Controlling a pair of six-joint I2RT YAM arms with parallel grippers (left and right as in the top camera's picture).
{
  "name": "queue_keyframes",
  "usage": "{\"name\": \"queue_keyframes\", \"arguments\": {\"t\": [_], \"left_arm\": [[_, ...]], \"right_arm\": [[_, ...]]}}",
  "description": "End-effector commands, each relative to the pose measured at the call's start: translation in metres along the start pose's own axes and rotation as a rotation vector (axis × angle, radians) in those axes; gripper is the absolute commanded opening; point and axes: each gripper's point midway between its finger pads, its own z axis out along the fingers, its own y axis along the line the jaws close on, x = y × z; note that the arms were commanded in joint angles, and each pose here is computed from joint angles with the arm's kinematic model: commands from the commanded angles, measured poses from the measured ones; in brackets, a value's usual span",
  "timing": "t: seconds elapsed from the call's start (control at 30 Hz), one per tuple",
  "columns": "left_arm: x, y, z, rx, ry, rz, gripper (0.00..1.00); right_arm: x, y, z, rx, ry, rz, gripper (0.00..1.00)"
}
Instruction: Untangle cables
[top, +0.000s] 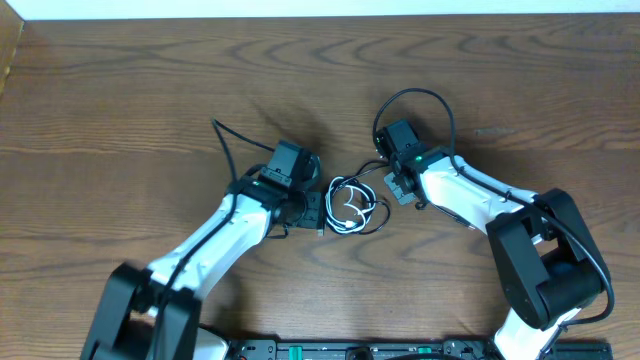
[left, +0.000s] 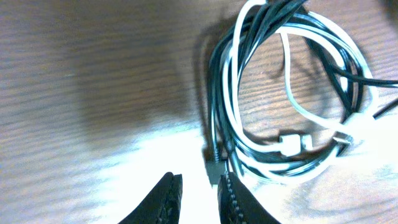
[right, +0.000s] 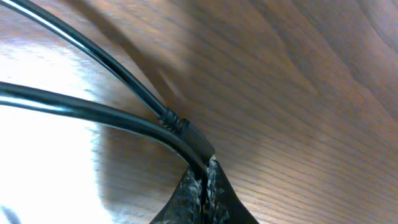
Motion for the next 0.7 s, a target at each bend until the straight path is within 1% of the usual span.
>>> {"name": "queue_keyframes", "arguments": {"t": [0.0, 0.07, 0.13, 0.17, 0.2, 0.27, 0.3, 0.33, 0.47, 0.57, 0.6, 0.63, 0.67], "left_arm": [[-0.006, 0.013, -0.019, -0.063, -0.031, -0.041, 0.25], [0.002, 0.019, -0.02, -0.077, 0.001, -0.062, 0.25], [0.008, 0.024, -0.02, -0.088, 0.029, -0.078, 0.3], [0.01, 0.025, -0.02, -0.089, 0.039, -0.083, 0.31], [0.013, 0.027, -0.019, -0.094, 0.052, -0.089, 0.32], [0.016, 0.03, -0.019, -0.1, 0.067, -0.102, 0.32], [0.017, 0.031, -0.019, -0.103, 0.072, -0.116, 0.33], [0.019, 0.032, -0.019, -0.106, 0.078, -0.13, 0.33], [0.02, 0.035, -0.02, -0.111, 0.082, -0.166, 0.33], [0.02, 0.035, -0.019, -0.112, 0.081, -0.188, 0.33], [0.019, 0.035, -0.019, -0.112, 0.08, -0.191, 0.33], [0.02, 0.035, -0.018, -0.112, 0.082, -0.191, 0.33], [0.02, 0.035, -0.018, -0.113, 0.084, -0.191, 0.33]], "right_arm": [[0.026, 0.008, 0.018, -0.032, 0.093, 0.037, 0.01], [0.024, 0.008, 0.016, -0.033, 0.081, 0.049, 0.01], [0.018, 0.007, 0.011, -0.041, 0.066, 0.055, 0.03], [0.016, 0.008, 0.008, -0.053, 0.06, 0.057, 0.08], [0.012, 0.011, 0.002, -0.08, 0.052, 0.06, 0.19], [0.003, 0.016, -0.009, -0.133, 0.031, 0.067, 0.29], [-0.002, 0.018, -0.016, -0.161, 0.016, 0.071, 0.37], [-0.009, 0.019, -0.025, -0.188, -0.005, 0.078, 0.43], [-0.03, 0.022, -0.06, -0.287, -0.077, 0.093, 0.58], [-0.039, 0.033, -0.086, -0.395, -0.123, 0.094, 0.58], [-0.04, 0.039, -0.094, -0.44, -0.136, 0.092, 0.54], [-0.039, 0.046, -0.102, -0.494, -0.14, 0.09, 0.47], [-0.039, 0.049, -0.105, -0.514, -0.139, 0.09, 0.42]]}}
